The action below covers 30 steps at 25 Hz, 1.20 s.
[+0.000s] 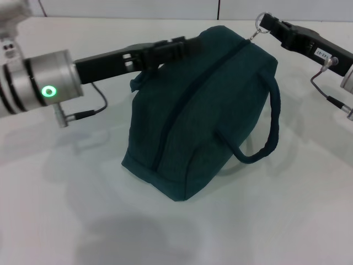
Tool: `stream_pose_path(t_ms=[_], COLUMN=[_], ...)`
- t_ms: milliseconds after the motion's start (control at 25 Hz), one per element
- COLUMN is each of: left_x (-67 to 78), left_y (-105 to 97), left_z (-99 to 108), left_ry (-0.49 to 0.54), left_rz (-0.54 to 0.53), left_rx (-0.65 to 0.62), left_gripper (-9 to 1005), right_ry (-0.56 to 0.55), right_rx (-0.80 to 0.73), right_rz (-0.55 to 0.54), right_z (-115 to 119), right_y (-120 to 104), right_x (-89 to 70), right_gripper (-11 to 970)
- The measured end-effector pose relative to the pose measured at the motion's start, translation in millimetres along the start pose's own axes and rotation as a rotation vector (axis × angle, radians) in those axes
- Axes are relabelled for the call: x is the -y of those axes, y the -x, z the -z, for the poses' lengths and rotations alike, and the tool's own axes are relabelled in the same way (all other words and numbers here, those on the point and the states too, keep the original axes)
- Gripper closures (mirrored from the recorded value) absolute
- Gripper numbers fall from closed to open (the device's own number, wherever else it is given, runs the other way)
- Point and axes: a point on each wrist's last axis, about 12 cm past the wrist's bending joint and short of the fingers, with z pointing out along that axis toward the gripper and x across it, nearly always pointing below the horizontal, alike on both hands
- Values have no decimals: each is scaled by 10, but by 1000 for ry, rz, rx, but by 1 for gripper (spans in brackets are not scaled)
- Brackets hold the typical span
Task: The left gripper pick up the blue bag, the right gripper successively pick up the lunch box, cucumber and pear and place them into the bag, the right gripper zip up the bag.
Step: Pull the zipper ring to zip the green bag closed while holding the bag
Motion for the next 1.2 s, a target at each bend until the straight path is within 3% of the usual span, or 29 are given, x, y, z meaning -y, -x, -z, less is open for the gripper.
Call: stream_pose_path(t_ms=[240,520,720,1000,1200], left_x=[-14,-45,-21,-14,-1], left_y=[49,48,19,45,67], left_z=[-194,-236,-271,-271,-274], left_ry=[15,45,40,38,26], left_rz=[-4,31,-1,-5,-2], left_rx=[-52,-82,-140,-113,-92], left_gripper=[281,292,300,764,882], right_ry=[2,10,15,18,22], right_rx=[9,22,36,39,44], right_rz=[5,3,-2,-2,-9], right_z=[46,62,99,134,174], right_y=[-17,-5,3,-12,-27], right_x=[0,-3,1,2,2], right_gripper=[868,865,864,862,860])
